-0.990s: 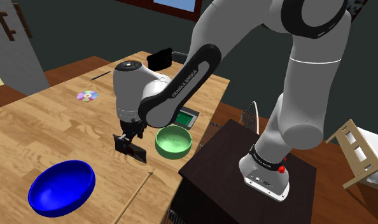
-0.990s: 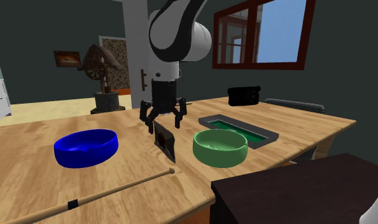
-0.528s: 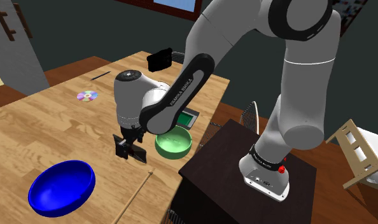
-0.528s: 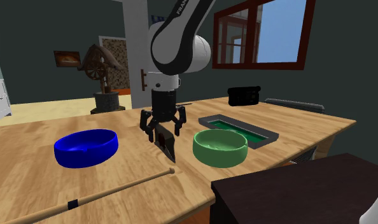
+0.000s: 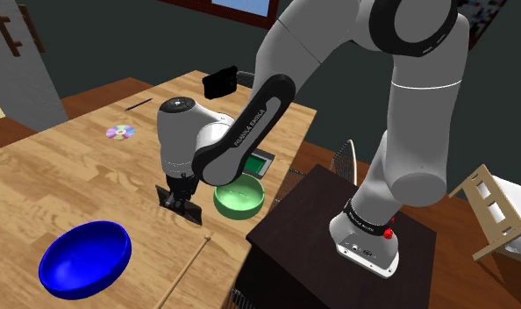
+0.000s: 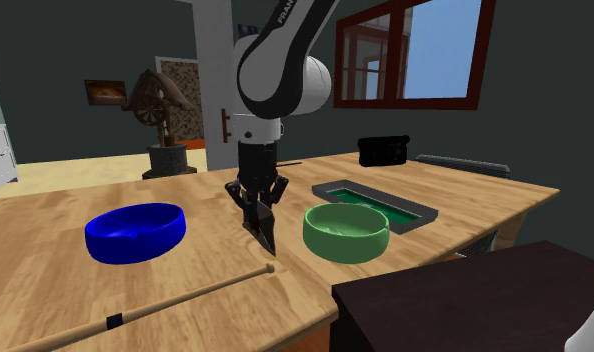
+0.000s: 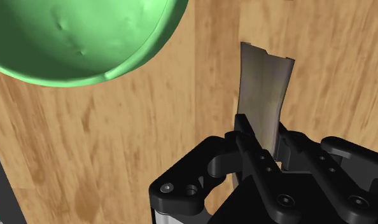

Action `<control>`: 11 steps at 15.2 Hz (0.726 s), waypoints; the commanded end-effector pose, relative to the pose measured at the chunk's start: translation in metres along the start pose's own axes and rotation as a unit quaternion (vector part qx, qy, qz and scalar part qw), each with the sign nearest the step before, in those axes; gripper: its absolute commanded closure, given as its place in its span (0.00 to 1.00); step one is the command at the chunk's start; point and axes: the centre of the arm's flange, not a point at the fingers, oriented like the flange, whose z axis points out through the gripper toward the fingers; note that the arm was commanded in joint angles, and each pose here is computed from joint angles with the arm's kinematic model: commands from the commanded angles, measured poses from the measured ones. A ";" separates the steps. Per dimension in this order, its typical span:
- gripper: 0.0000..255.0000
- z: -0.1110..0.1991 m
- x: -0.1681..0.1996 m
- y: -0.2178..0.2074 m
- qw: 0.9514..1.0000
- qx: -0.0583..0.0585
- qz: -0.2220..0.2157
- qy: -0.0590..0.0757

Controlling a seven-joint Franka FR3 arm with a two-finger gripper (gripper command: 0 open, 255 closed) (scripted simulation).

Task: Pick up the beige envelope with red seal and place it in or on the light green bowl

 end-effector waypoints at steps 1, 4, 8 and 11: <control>1.00 0.000 0.000 0.000 1.000 0.000 0.000 0.000; 1.00 0.000 0.000 0.000 1.000 0.000 0.000 0.000; 1.00 -0.005 0.000 0.000 1.000 0.000 0.000 0.000; 1.00 -0.021 0.001 0.000 1.000 0.000 0.000 0.000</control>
